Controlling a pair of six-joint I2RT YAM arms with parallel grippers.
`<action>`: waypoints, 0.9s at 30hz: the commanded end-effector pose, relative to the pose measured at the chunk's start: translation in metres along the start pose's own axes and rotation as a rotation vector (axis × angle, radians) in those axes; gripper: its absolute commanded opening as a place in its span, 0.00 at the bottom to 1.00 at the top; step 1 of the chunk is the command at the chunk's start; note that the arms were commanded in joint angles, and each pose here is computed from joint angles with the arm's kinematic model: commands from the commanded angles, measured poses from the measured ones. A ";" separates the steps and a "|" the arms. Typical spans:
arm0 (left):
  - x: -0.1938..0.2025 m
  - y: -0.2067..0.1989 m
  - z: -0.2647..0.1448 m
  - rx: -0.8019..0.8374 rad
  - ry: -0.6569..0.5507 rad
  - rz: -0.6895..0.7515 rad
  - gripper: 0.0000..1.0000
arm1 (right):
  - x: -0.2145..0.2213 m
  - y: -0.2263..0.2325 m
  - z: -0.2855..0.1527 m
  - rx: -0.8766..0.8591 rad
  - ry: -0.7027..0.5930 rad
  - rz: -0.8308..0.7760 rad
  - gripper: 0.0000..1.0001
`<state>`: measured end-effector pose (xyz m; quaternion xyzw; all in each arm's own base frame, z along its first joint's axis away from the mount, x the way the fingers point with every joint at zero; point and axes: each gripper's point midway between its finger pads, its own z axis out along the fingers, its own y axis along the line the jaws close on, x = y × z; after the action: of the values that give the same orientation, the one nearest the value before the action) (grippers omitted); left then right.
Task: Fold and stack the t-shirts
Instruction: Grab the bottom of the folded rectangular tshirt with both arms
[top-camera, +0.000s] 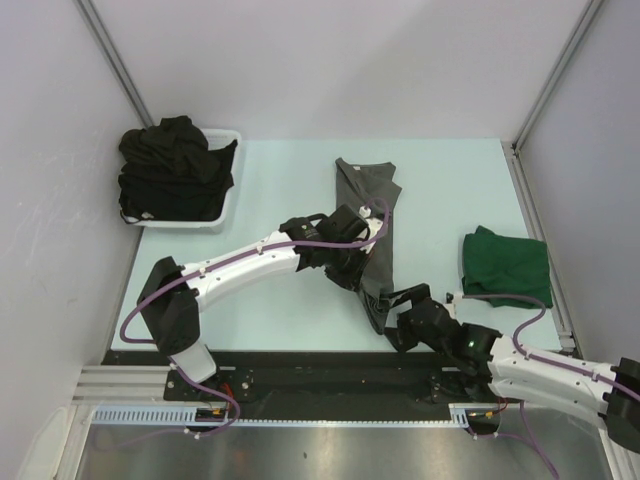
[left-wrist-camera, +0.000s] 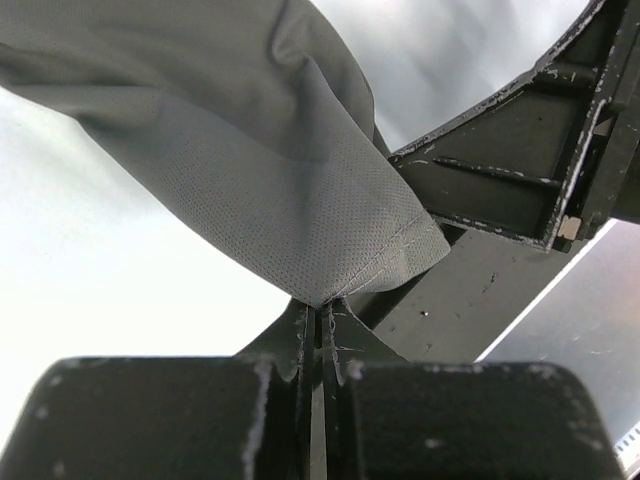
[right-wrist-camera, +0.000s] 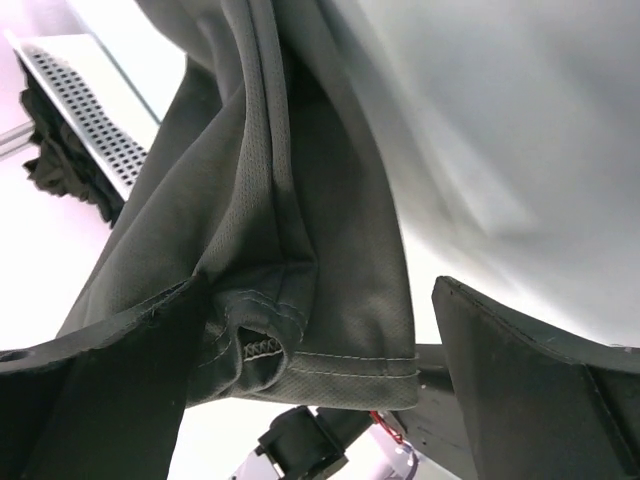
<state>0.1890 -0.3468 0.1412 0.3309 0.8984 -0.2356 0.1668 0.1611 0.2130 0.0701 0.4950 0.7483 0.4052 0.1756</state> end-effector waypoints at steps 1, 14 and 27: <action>-0.015 -0.007 -0.012 0.029 -0.044 0.029 0.00 | -0.004 0.025 -0.001 -0.100 -0.028 0.161 0.96; -0.015 -0.007 -0.014 0.033 -0.049 0.031 0.00 | -0.008 0.037 -0.025 -0.131 -0.039 0.177 0.57; -0.016 -0.007 -0.010 0.033 -0.048 0.024 0.00 | -0.007 0.027 -0.032 -0.111 -0.031 0.189 0.22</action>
<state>0.1884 -0.3459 0.1409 0.3312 0.8988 -0.2354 0.1644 0.1480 0.2036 0.0908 0.4781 0.7385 0.4319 0.1987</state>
